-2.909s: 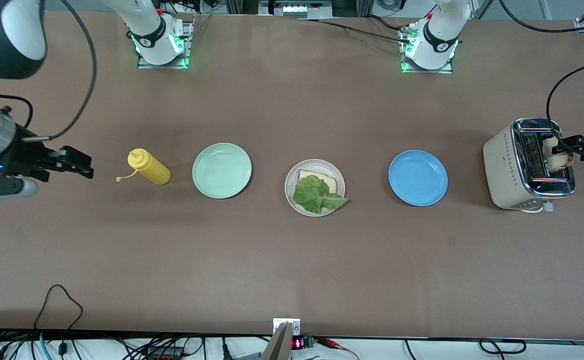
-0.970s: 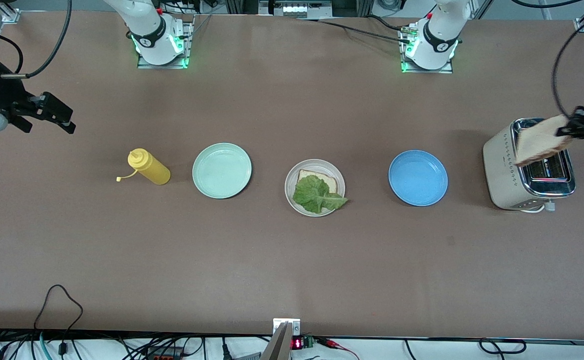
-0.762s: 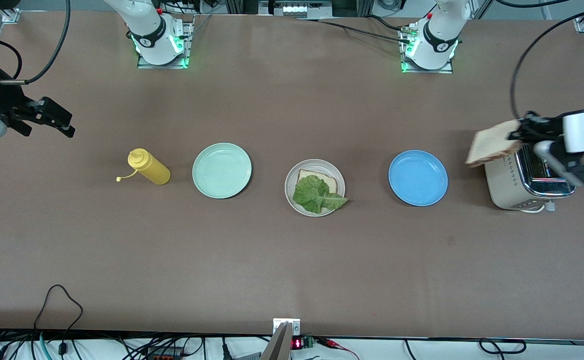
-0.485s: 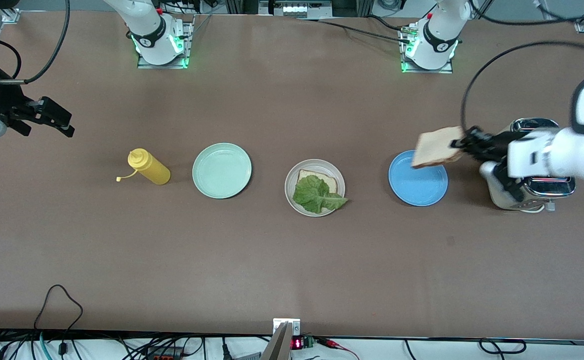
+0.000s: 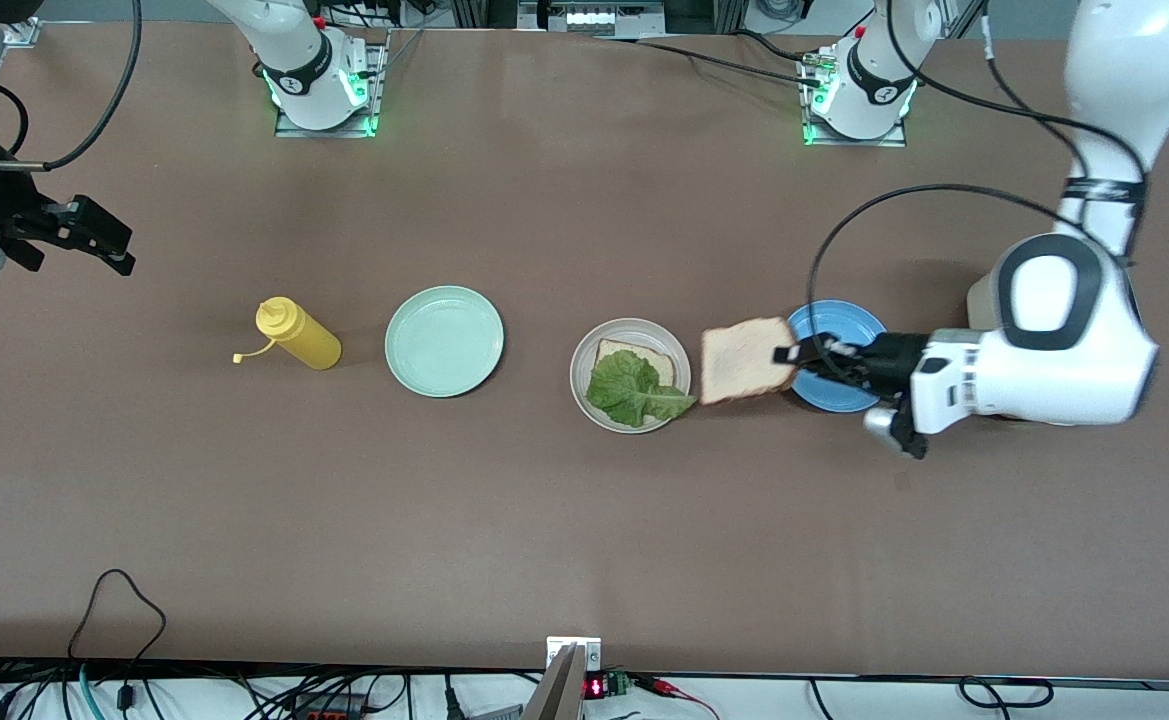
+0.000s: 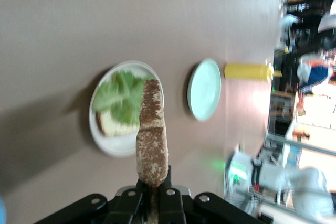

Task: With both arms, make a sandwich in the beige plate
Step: 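Carry the toast slice over the lettuce on the beige plate, then lower the toast onto the lettuce and open the left gripper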

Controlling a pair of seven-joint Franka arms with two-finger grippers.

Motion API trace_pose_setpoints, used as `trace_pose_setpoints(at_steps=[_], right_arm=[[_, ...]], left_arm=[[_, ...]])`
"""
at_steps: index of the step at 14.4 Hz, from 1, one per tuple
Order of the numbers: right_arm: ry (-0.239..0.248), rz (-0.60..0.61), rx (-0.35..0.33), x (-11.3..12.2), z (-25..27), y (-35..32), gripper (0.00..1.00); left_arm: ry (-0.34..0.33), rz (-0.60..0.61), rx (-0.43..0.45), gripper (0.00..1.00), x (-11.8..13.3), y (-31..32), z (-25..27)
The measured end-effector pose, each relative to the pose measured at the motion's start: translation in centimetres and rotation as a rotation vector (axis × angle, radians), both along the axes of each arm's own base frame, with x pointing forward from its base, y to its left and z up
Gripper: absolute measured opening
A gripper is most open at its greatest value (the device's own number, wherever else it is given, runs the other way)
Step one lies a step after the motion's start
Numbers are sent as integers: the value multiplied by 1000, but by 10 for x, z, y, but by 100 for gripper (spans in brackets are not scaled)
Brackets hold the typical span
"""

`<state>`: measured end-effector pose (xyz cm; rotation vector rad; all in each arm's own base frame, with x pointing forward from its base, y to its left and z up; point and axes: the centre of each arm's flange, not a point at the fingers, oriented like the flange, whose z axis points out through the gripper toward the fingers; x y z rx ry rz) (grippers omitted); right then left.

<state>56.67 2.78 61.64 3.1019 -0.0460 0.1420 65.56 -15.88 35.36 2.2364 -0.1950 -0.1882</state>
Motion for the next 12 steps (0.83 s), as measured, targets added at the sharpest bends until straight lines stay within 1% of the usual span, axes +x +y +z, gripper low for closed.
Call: trace_pose_setpoints(at_steps=[2,3,6,8,10,12], right_arm=[[0,-3,0,0,0,-1,100],[0,-3,0,0,0,-2,100],[0,-4,0,0,0,-2,100],[0,-4,0,0,0,-2,100],[0,-4,5,0,0,-2,100],[-2,-5,20,0,2,0,100]], left_arm=[[-8,80,-21,10,-4,-36,-26],[-14,119,-18,10,-9,-54,-39],[-25,185,32,10,-33,-96,-80],[8,225,32,10,-47,-111,-101],[48,263,-1,10,-53,-114,-115],[54,270,-22,10,-57,-114,-124]])
